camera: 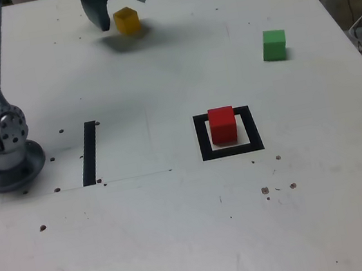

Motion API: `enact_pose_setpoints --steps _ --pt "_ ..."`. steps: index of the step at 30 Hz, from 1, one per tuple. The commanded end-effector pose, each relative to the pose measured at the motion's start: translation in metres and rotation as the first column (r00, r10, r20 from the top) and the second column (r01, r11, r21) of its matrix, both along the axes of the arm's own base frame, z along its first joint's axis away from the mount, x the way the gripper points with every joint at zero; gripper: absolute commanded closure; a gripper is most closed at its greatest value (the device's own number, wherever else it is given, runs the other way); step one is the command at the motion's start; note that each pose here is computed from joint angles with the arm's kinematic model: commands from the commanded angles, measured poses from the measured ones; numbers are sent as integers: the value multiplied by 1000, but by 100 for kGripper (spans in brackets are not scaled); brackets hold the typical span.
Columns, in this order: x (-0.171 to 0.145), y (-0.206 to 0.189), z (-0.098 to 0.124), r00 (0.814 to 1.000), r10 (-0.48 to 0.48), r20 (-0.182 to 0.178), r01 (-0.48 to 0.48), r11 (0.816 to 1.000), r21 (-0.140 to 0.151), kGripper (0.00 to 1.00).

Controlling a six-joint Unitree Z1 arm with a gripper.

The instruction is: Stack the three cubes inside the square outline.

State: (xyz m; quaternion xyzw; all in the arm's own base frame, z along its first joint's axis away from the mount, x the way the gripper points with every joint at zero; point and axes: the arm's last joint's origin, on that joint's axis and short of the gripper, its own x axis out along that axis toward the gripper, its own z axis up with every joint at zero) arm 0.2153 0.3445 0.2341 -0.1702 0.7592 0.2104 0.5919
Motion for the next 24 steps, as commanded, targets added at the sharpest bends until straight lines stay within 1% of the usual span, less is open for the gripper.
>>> enact_pose_setpoints --steps 1,7,16,18,20,24 --pt "2 7 -4 1000 -2 6 2 1000 -13 1" --pt "9 19 -10 1000 -9 20 10 999 -37 3" --pt "14 26 -21 1000 -7 17 9 996 -87 18" --pt "15 27 -22 1000 -8 20 10 996 -92 24" --pt "16 28 -22 1000 -10 24 12 995 -94 32" --pt "17 29 -22 999 -20 32 22 996 -86 55"
